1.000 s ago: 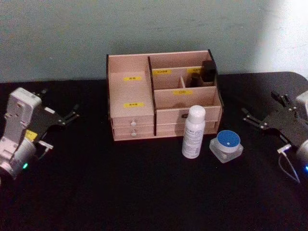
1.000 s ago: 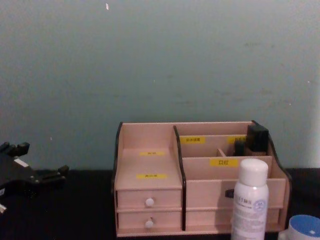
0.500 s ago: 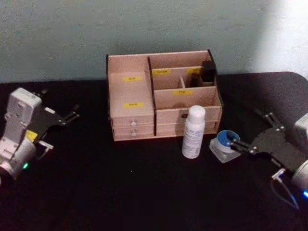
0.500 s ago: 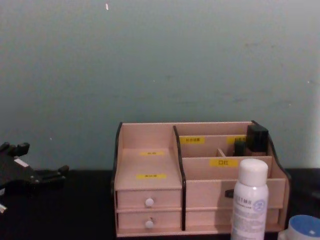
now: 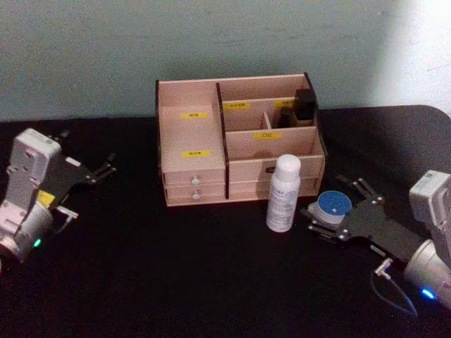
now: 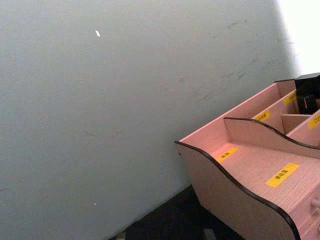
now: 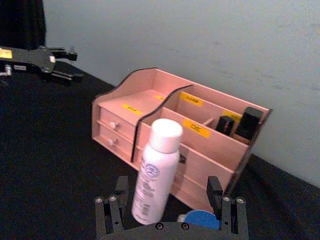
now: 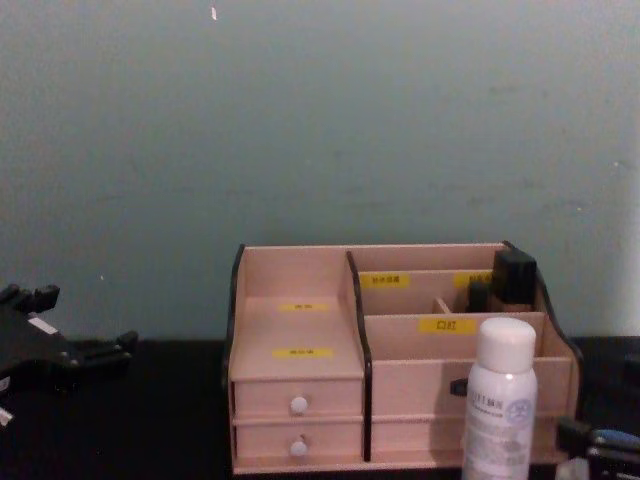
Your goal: Pick up the facial cleanser and watermelon frost from the table and place them into the tiered storage box.
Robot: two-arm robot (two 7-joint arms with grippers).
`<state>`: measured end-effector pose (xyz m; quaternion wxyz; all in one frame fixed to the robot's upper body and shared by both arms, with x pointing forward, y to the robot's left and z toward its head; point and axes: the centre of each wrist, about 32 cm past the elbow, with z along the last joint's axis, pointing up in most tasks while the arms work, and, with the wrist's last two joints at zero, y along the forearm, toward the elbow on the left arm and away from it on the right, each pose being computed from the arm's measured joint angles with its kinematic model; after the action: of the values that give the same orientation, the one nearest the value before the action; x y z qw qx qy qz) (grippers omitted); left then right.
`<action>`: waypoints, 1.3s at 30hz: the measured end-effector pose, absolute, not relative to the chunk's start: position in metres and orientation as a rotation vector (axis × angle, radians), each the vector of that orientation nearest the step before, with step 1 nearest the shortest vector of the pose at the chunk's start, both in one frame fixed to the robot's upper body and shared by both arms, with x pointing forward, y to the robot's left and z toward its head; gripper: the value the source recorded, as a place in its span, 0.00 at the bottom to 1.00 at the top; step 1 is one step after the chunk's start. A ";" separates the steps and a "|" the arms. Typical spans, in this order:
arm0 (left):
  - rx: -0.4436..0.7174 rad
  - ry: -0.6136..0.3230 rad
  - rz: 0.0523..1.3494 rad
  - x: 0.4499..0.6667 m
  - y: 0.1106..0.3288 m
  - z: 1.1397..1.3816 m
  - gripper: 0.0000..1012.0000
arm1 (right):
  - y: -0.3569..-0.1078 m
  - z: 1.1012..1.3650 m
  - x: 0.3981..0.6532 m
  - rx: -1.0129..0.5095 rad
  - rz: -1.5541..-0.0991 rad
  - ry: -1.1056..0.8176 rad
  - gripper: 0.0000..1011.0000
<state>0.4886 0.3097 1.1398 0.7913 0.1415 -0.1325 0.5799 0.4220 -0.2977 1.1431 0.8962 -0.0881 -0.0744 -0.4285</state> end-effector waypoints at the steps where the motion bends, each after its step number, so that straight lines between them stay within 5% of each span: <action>1: 0.304 -0.285 1.248 0.489 0.310 1.140 0.99 | -0.297 1.143 0.423 -0.182 -0.883 -0.150 0.99; 39: 0.304 -0.285 1.248 0.489 0.310 1.140 0.99 | -0.274 1.124 0.475 -0.175 -0.852 -0.044 0.99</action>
<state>0.4886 0.3097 1.1398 0.7913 0.1415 -0.1324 0.5800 0.4747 -0.2740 1.1242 0.9066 -0.0847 -0.0214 -0.4128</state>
